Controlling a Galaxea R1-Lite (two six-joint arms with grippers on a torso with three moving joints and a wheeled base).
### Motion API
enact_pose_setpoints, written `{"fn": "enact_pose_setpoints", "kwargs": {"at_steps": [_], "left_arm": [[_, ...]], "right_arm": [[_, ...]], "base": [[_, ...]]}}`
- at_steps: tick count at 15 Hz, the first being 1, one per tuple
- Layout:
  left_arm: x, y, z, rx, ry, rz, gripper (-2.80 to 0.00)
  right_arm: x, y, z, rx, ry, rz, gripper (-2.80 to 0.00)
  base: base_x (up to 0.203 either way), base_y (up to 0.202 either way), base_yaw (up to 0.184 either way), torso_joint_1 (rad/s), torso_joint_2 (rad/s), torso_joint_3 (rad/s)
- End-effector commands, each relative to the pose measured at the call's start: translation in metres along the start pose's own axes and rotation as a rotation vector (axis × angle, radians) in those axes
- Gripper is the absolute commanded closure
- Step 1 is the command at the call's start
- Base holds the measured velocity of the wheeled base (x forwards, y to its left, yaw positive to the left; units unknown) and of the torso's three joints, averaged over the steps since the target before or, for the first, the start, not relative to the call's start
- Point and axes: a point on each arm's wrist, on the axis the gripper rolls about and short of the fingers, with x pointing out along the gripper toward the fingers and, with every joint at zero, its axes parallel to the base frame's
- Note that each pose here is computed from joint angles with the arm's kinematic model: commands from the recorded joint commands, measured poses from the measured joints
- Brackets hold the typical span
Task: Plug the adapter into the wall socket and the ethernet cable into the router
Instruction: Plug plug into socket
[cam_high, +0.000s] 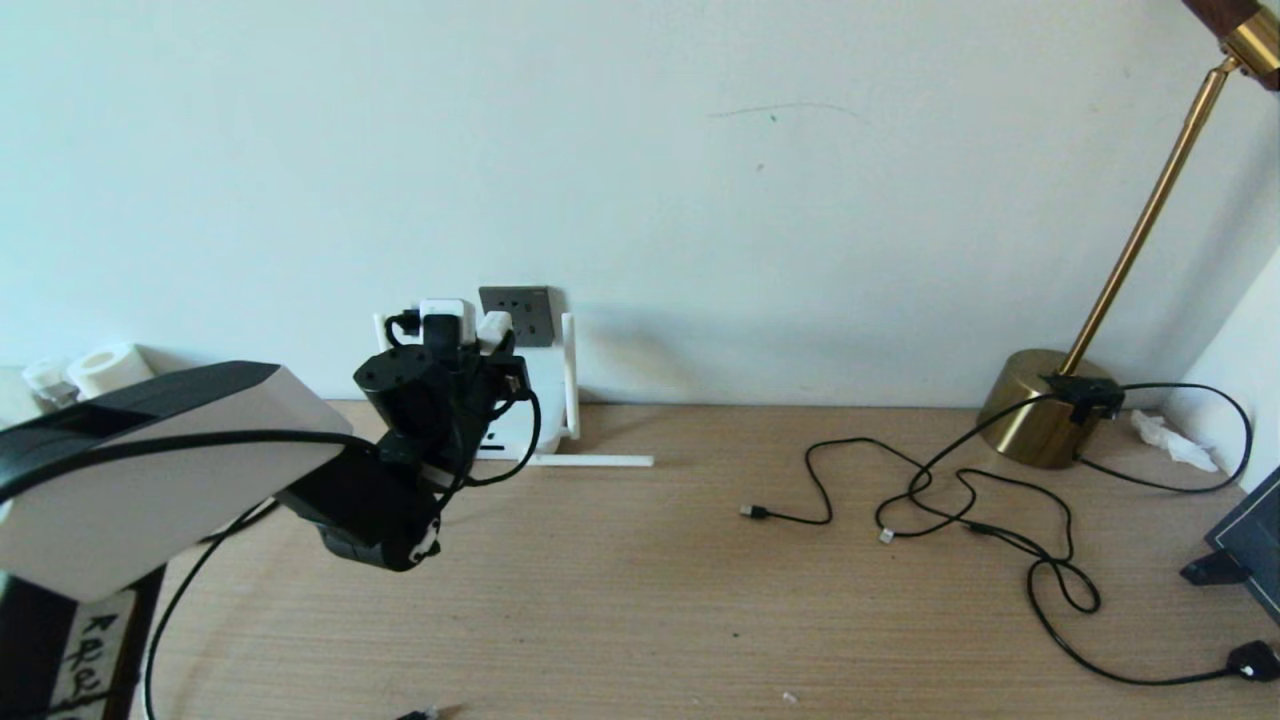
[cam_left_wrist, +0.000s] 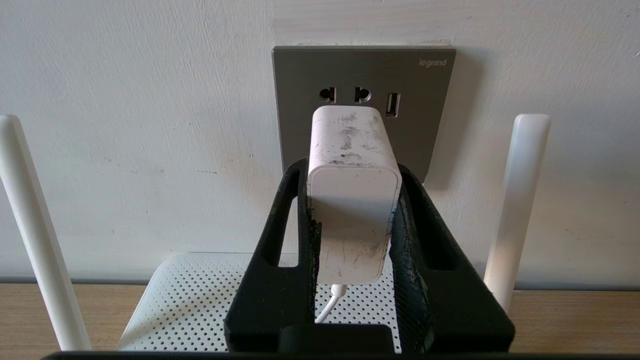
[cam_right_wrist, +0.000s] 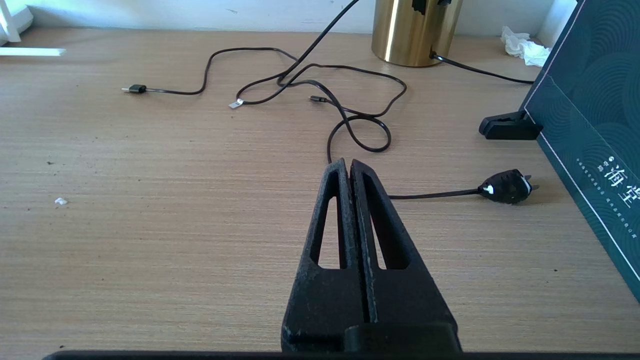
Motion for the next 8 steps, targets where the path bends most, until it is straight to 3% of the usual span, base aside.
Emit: {"fn": "enact_pose_setpoints", "kwargs": {"at_steps": [1,8], "left_arm": [[-0.0007,0.0002,0.0035,-0.003,-0.012,0.004,0.0],[-0.0056,-0.001,0.0043,-0.009,-0.022,0.002,0.0]], "right_arm": [[0.0,0.0,0.0001,0.0,-0.002,0.0,0.0],[0.0,0.0,0.0001,0.0,-0.002,0.0,0.0]], "base": [[0.0,0.0,0.0,0.0,0.0,0.0],[0.0,0.0,0.0,0.0,0.0,0.0]]}}
